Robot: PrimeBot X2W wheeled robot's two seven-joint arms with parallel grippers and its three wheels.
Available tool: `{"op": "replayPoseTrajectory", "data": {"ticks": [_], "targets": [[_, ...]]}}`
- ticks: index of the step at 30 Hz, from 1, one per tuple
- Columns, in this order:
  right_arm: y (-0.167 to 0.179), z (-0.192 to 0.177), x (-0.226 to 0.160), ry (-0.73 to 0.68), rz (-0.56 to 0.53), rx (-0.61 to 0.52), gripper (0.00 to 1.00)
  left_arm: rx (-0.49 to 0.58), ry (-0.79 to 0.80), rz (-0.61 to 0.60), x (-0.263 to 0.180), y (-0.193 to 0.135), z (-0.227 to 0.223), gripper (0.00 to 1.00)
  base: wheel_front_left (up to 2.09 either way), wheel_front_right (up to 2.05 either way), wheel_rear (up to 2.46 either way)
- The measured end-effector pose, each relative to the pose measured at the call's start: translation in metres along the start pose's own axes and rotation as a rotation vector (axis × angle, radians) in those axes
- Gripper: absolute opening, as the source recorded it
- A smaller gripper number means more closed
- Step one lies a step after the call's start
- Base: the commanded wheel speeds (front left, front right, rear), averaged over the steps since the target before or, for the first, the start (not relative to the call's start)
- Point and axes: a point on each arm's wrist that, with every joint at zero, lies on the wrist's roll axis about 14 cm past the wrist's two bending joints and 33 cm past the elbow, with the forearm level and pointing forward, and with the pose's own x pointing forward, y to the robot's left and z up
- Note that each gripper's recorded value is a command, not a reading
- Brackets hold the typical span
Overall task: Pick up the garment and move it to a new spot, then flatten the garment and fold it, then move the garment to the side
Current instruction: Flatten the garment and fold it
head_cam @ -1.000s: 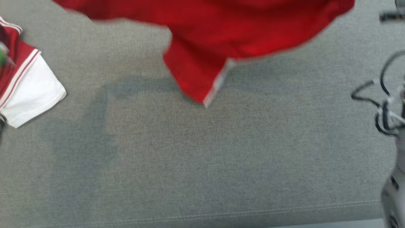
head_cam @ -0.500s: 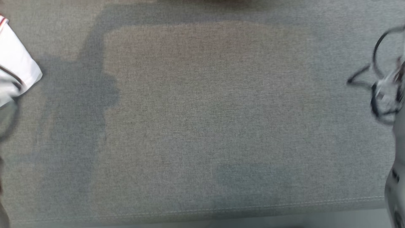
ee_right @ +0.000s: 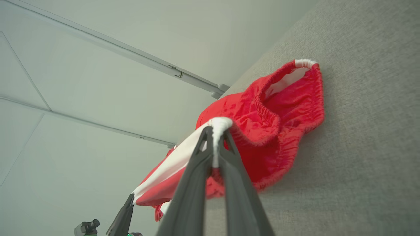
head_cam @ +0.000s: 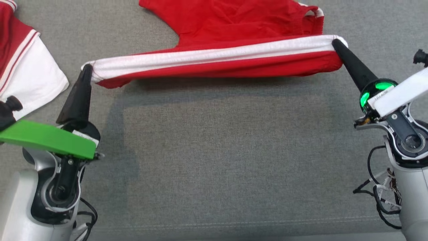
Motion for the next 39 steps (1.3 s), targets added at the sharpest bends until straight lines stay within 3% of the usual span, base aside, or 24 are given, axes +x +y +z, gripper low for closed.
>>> {"op": "replayPoseTrajectory", "data": {"ticks": [8,21,30,39], "targets": [[0.003,-0.014,-0.050,0.014,-0.016,-0.011,0.00,-0.026,-0.012,-0.002,-0.038,-0.012,-0.006,0.00,0.00,0.00,0.00],[-0.068,-0.081,-0.153,0.113,-0.310,0.057,0.00,-0.061,0.087,0.086,-0.105,0.002,-0.045,0.00,0.00,0.00,0.00],[-0.061,-0.094,-0.159,0.109,-0.288,0.112,0.00,-0.069,0.043,0.122,-0.119,0.010,-0.035,0.00,0.00,0.00,0.00],[-0.033,-0.071,-0.135,0.044,-0.174,0.084,0.00,0.036,0.065,0.000,-0.090,-0.013,-0.015,0.00,0.00,0.00,0.00]]}}
